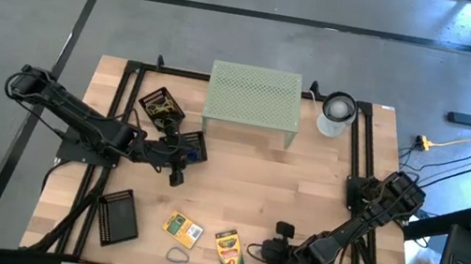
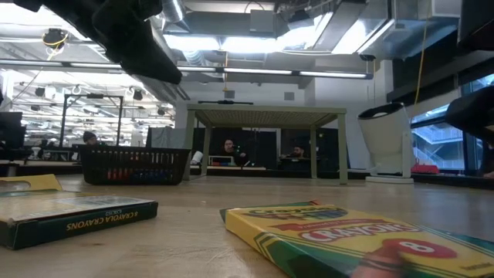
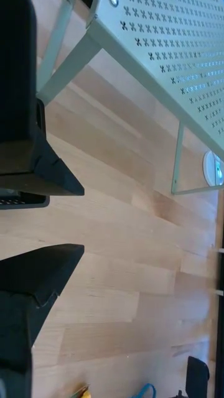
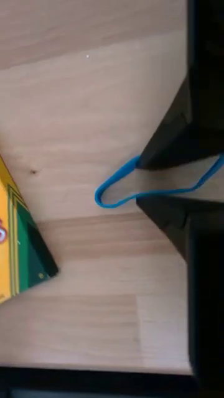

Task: Pick & Place Office Desk Supplies
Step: Put the blue rubber band into the top black bin

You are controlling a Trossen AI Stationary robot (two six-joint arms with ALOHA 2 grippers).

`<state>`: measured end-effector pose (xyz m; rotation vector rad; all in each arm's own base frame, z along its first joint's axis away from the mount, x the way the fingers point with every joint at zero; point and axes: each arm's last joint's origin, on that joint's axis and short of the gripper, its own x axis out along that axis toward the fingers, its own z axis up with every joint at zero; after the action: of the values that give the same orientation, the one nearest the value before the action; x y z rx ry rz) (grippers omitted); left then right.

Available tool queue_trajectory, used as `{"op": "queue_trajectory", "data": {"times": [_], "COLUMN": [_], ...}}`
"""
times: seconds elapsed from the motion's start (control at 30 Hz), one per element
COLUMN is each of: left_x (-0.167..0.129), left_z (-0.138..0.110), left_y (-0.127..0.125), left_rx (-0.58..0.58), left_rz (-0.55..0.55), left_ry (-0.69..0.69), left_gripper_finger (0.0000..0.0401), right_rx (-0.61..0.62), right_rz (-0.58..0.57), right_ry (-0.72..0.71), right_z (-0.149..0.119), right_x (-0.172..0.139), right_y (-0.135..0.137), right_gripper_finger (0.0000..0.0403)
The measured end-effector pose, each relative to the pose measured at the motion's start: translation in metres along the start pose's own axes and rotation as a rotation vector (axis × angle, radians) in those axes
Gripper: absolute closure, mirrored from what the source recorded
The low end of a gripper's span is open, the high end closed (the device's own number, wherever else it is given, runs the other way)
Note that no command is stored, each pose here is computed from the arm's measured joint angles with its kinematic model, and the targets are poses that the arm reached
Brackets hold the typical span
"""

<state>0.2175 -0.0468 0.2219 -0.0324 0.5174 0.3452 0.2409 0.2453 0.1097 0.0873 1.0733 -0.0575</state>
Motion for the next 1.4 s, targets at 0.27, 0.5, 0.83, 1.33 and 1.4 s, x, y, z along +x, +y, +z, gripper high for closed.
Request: {"op": "queue_trajectory", "data": {"times": [0.27, 0.5, 0.83, 1.33, 1.4], "left_x": [0.000, 0.000, -0.017, -0.035, -0.033], "left_z": [0.000, 0.000, 0.012, 0.003, 0.004], "left_y": [0.000, -0.001, -0.031, -0.084, -0.089], "left_rx": [0.000, -0.026, 0.122, 0.397, 0.424], "left_rz": [-0.001, -0.006, -0.290, -0.473, -0.470], "left_ry": [0.001, -0.003, -0.168, -0.368, -0.414], "left_gripper_finger": [0.0271, 0.0271, 0.0271, 0.0271, 0.0271], "right_rx": [0.053, 0.011, -0.021, -0.052, -0.030], "right_rz": [-0.018, -0.034, -0.125, -0.204, -0.165], "right_ry": [-0.020, -0.061, -0.321, -0.582, -0.590], "right_z": [0.000, 0.009, 0.058, 0.164, 0.173], "right_x": [0.001, -0.004, -0.036, -0.090, -0.092], "right_y": [-0.001, 0.004, 0.017, 0.012, 0.009], "right_gripper_finger": [0.0390, 0.0398, 0.0401, 0.0399, 0.0399]}}
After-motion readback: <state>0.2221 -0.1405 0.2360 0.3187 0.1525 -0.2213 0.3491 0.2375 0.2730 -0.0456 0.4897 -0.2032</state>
